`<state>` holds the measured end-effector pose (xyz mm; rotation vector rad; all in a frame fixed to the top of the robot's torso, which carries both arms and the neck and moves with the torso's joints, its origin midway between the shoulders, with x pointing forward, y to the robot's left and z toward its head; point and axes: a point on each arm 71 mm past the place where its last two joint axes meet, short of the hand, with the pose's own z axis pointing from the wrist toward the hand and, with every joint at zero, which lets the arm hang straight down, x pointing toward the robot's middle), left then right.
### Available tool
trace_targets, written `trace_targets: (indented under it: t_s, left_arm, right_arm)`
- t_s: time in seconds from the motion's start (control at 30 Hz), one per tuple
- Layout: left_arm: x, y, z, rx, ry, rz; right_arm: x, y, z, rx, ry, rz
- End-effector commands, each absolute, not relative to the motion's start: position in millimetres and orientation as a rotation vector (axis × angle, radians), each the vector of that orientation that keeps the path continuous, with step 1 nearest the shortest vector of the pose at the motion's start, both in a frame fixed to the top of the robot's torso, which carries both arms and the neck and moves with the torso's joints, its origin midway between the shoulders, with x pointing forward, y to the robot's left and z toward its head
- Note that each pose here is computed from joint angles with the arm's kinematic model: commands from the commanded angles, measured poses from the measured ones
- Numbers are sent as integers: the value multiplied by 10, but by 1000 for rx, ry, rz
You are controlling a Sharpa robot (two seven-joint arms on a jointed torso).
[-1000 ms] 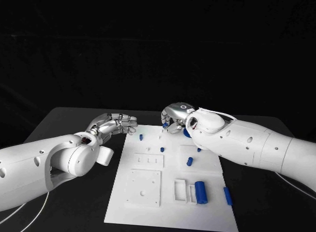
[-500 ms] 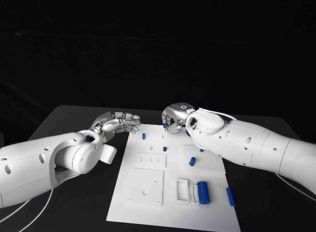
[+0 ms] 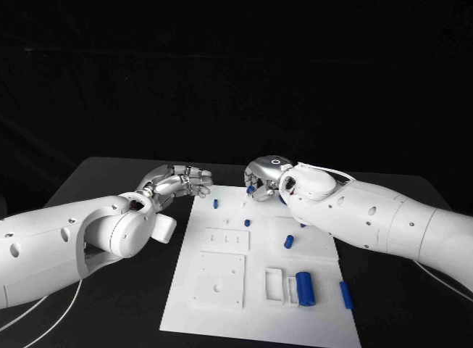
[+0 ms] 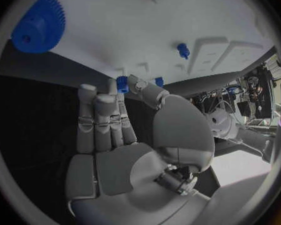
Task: Assemble the parts on the task board
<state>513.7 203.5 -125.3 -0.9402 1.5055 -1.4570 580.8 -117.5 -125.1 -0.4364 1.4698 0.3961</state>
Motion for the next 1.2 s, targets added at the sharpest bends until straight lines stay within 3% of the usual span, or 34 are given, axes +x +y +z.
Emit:
trace_targets:
  t_s: [0.03,1.2]
  left_arm:
    - [5131,2007,-1217,-920,1498,-1483]
    - [5143,1994,-1160,-909,1496,-1490]
  right_arm:
    - [5812,-1167,-1267,-453,1484,380]
    - [5851,-1098,-1355,-454,1517,346]
